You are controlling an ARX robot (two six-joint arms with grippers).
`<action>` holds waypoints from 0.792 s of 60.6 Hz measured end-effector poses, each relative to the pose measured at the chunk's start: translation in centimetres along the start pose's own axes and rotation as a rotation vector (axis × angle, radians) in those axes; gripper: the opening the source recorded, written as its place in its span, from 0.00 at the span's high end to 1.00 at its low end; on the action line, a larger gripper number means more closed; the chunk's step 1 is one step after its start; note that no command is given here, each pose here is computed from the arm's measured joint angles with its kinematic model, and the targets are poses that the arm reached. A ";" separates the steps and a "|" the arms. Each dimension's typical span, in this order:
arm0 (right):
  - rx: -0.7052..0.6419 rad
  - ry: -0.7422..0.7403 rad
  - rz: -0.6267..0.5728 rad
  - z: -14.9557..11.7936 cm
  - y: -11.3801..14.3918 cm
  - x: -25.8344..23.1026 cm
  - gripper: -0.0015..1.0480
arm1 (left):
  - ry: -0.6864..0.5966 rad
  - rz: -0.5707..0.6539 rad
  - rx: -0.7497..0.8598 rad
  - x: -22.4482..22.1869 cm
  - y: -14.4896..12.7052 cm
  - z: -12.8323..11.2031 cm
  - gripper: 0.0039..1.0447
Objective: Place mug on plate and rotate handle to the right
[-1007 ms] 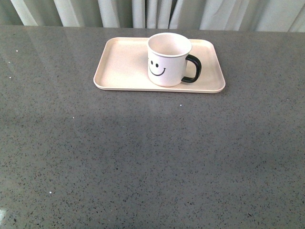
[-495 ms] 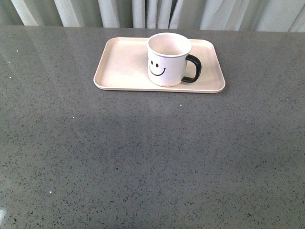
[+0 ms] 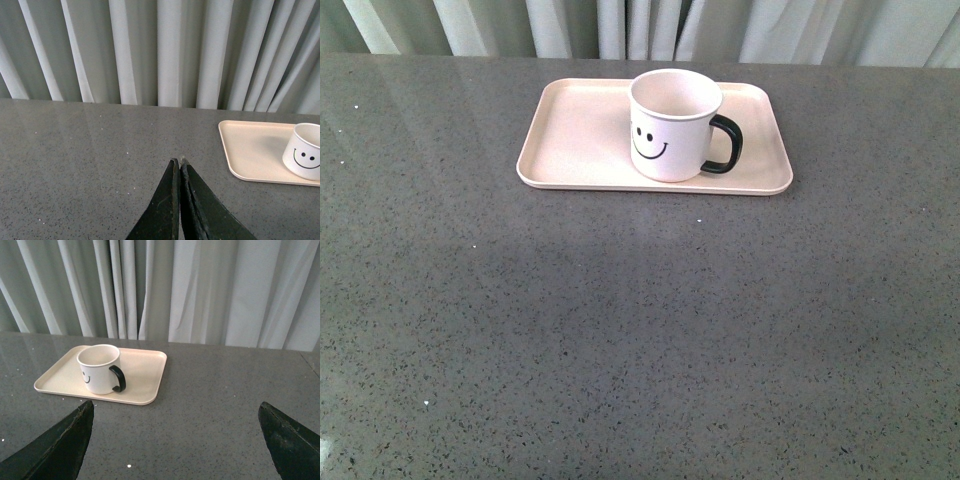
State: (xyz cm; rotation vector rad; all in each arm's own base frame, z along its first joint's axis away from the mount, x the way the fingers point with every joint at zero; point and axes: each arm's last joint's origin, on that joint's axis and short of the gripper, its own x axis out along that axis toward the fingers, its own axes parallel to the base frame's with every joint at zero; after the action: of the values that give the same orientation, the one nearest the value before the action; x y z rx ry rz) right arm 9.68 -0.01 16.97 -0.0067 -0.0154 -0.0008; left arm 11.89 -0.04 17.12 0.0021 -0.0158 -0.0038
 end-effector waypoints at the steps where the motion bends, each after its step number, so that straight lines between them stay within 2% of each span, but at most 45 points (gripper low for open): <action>1: 0.000 0.000 0.000 0.0 0.0 0.0 0.09 | 0.002 0.000 0.000 0.0 0.0 0.0 0.99; 48: 0.000 0.000 0.000 0.0 0.0 0.0 0.09 | 0.015 0.001 0.000 -2.1 0.0 -0.4 0.99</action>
State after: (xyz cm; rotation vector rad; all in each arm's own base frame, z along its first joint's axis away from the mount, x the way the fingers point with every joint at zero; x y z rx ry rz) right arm 9.68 -0.01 16.97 -0.0067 -0.0154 -0.0008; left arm 9.80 -0.03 16.72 0.0017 -0.0006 -0.0031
